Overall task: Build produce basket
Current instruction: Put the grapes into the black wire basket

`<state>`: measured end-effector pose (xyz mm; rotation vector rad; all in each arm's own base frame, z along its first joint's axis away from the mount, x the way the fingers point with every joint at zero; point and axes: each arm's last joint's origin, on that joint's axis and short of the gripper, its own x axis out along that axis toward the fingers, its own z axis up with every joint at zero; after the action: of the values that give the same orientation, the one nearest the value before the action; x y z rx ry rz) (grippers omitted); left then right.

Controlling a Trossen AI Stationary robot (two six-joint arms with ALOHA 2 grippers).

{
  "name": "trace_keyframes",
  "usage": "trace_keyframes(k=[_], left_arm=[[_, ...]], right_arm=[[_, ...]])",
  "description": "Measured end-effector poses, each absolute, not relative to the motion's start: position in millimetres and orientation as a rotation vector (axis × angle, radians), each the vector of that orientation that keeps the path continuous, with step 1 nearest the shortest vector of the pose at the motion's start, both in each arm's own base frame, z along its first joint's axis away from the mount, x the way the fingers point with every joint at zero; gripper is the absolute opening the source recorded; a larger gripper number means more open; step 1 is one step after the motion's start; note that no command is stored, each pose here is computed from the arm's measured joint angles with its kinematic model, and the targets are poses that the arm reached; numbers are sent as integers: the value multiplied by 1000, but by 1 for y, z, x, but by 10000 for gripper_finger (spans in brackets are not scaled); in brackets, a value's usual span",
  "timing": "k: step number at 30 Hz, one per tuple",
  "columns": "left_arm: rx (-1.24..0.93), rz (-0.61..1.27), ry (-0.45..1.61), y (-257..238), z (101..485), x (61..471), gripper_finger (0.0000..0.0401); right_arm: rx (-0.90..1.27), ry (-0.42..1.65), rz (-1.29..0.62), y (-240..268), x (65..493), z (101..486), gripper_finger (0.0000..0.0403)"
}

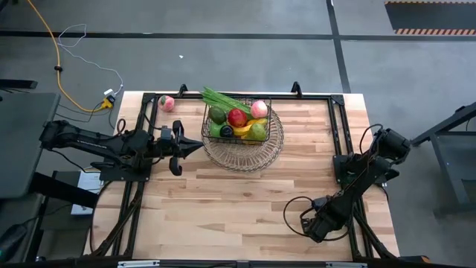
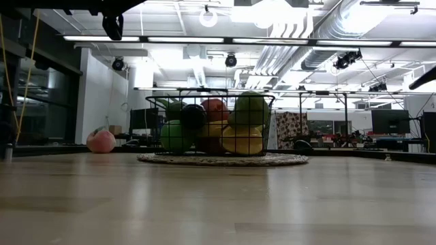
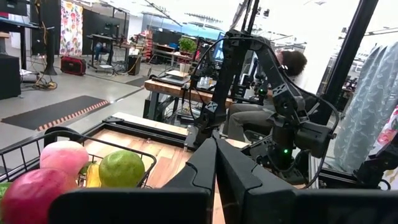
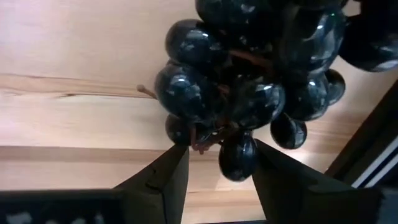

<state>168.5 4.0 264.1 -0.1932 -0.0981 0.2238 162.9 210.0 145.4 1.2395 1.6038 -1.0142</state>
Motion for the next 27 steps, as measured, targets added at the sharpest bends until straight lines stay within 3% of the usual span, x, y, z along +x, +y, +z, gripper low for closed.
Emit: trace_keyframes(k=[14, 27], left_arm=[[-190, 245, -99, 5, 264, 168, 0], [-191, 250, -100, 5, 264, 168, 0]], right_arm=[[1203, 1588, -1066, 205, 160, 143, 141], [1178, 1586, -1025, 205, 160, 143, 10]])
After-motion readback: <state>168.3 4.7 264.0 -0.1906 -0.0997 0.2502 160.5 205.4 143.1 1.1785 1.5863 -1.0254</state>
